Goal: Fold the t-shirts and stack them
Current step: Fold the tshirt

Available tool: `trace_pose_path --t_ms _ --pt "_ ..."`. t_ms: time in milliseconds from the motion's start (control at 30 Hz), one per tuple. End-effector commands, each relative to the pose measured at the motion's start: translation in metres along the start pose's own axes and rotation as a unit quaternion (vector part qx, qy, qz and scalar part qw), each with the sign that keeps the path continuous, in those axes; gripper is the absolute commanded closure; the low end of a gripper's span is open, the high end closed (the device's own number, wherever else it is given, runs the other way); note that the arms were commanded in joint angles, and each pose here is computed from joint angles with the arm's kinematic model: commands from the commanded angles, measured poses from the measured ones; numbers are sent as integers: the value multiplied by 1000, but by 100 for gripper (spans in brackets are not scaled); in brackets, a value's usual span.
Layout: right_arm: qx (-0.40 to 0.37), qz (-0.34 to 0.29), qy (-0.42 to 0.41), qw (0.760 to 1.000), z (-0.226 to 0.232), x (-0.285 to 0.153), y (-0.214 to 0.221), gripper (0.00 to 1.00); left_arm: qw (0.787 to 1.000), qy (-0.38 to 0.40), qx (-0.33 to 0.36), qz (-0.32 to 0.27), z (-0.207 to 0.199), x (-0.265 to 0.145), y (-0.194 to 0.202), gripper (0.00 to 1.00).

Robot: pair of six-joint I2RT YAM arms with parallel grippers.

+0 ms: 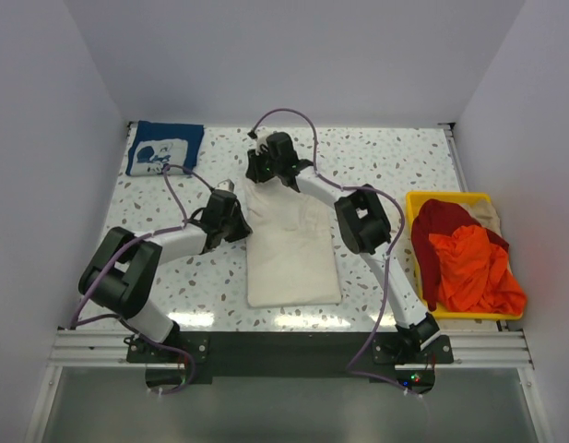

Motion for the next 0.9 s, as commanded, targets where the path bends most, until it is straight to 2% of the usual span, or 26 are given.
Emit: trace_pose_path --t_ms 0,100,467,733,867 --pt "-29 -34 13 999 4 -22 -43 75 1000 6 8 -24 -8 2 -18 95" --pt "-29 -44 25 998 1 -26 -50 80 1000 3 8 -19 -6 3 -15 100" --pt "-22 -130 96 987 -10 -56 -106 86 1000 -2 7 -3 2 6 -3 100" --pt "-19 -114 111 987 -16 -51 -94 87 1000 0 8 -4 2 5 -3 100" --pt "-16 -100 123 987 -22 -49 -83 84 1000 5 7 -7 -2 5 -5 100"
Point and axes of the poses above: each gripper's point midway between its finger pads, its own x axis out along the fingers, its own z axis along the line the jaws close on, y = z × x, the point moved 2 cm from there along -x, back along the fingers, and after that the axes turned 3 degrees about -x, right-handed, at the moved point
